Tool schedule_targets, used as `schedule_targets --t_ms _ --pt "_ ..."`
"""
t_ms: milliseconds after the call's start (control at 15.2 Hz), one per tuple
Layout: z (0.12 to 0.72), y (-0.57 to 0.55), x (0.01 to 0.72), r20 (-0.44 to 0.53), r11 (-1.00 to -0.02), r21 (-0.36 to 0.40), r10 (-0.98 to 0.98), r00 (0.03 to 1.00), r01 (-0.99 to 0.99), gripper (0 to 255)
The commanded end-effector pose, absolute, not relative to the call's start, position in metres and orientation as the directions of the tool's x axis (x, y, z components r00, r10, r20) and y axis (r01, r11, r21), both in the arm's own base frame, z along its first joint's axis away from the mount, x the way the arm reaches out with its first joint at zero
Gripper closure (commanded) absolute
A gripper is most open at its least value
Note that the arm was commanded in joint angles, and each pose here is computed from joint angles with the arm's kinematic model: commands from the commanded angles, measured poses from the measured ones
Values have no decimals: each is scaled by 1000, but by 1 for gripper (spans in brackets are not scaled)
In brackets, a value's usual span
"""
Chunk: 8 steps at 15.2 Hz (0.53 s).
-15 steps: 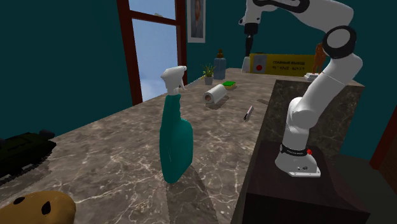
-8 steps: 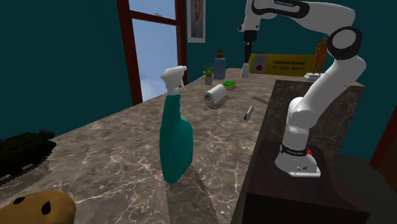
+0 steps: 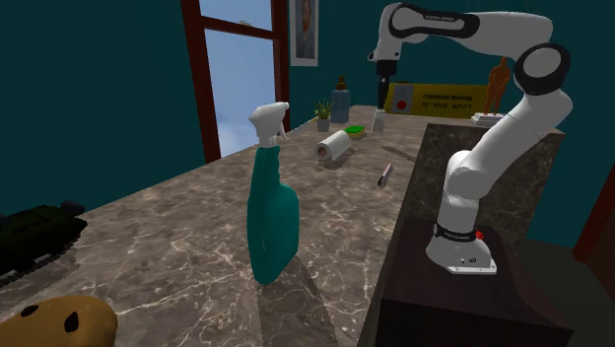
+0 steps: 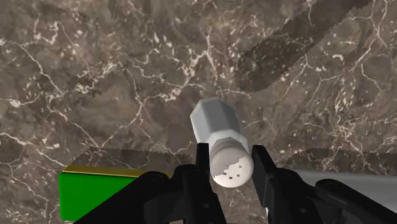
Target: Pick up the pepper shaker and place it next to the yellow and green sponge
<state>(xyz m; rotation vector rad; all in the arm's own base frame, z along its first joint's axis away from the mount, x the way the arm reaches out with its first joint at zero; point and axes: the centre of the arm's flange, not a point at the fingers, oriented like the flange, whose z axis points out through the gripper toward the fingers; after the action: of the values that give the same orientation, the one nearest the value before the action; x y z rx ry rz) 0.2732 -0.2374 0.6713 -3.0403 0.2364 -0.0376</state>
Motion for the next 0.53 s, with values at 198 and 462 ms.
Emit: schedule_targets --t_ms 198,462 --pt "645 -238 274 18 -984 -93 -155 988 -153 255" --pt "623 -238 274 18 -984 -93 -155 988 -153 255"
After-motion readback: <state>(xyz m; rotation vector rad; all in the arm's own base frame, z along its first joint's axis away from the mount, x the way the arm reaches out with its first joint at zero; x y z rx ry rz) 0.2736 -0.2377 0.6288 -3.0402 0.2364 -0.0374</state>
